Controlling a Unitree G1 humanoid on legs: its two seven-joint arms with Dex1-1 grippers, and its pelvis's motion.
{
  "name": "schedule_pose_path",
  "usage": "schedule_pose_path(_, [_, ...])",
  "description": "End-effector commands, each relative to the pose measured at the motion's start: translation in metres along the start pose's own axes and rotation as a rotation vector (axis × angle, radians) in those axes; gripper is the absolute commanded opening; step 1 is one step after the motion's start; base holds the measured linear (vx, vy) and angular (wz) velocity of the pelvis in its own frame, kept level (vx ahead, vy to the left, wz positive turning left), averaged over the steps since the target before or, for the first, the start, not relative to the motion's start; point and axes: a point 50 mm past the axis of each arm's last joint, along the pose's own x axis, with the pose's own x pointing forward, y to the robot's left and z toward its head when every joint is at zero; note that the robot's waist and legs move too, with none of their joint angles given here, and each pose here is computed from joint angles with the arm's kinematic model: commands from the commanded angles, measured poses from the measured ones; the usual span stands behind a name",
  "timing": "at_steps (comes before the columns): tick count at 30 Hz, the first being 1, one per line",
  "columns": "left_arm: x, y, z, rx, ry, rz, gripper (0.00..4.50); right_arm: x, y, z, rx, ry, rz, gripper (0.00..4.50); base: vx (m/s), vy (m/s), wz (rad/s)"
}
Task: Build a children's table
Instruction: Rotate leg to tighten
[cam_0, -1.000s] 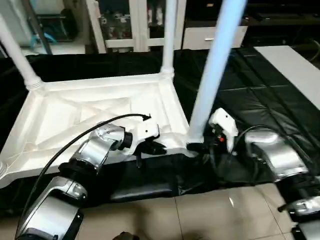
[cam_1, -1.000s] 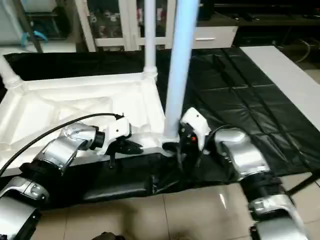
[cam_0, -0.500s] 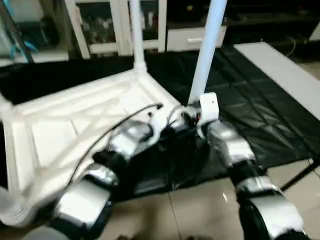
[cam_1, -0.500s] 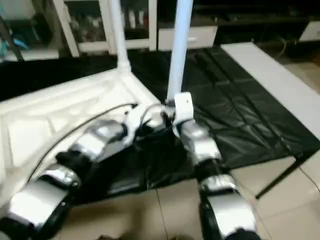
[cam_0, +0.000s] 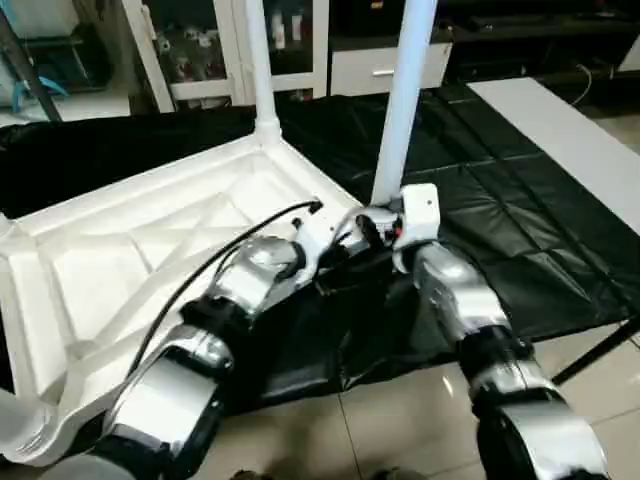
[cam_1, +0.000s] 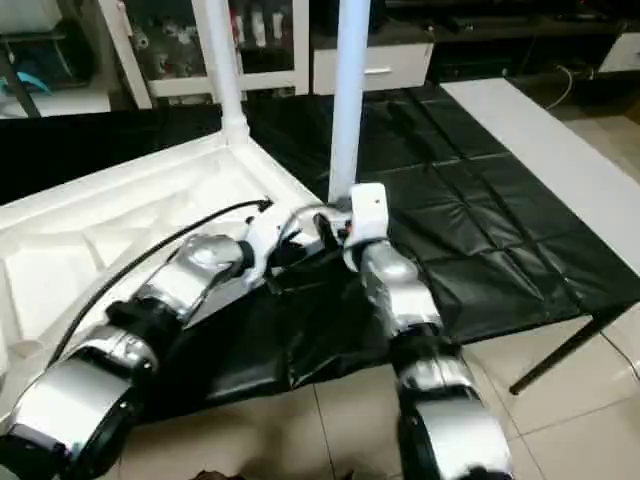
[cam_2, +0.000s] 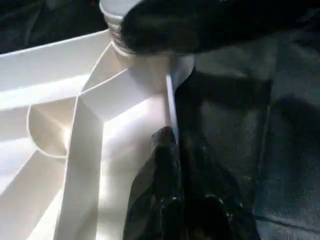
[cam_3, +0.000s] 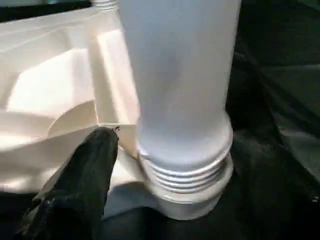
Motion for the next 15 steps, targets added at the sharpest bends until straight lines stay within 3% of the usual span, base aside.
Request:
schedule_pose_path(1, [-0.005, -0.004, -0.012, 0.030, 0.044, -0.070, 0.00, -0.006, -0.001, 0.006, -0.041, 0.010, 0.068, 4.17, 0.000, 0.000, 0.00])
schedule_pose_path(2, [-0.012, -0.006, -0.016, 0.045, 0.044, -0.152, 0.00, -0.022, -0.011, 0.004, -0.102, 0.069, 0.154, 4.26, 0.000, 0.000, 0.00])
schedule_pose_path(4, [-0.018, -0.011, -0.016, 0.083, 0.015, -0.258, 0.00, -0.035, -0.017, 0.002, -0.138, 0.127, 0.246, 4.26, 0.000, 0.000, 0.00])
schedule_pose_path(6, [-0.022, -0.013, -0.018, 0.081, 0.020, -0.305, 0.00, -0.039, -0.019, 0.002, -0.155, 0.139, 0.278, 4.26, 0.000, 0.000, 0.00])
schedule_pose_path(7, [-0.031, -0.019, -0.021, 0.090, 0.030, -0.421, 0.00, -0.051, -0.023, 0.005, -0.181, 0.158, 0.365, 4.26, 0.000, 0.000, 0.00])
schedule_pose_path(9, [-0.039, -0.024, -0.024, 0.102, 0.049, -0.507, 0.00, -0.062, -0.023, 0.008, -0.201, 0.175, 0.464, 4.26, 0.000, 0.000, 0.00])
schedule_pose_path(15, [-0.042, -0.025, -0.023, 0.116, 0.047, -0.537, 0.00, -0.071, -0.019, 0.006, -0.255, 0.225, 0.651, 4.26, 0.000, 0.000, 0.00])
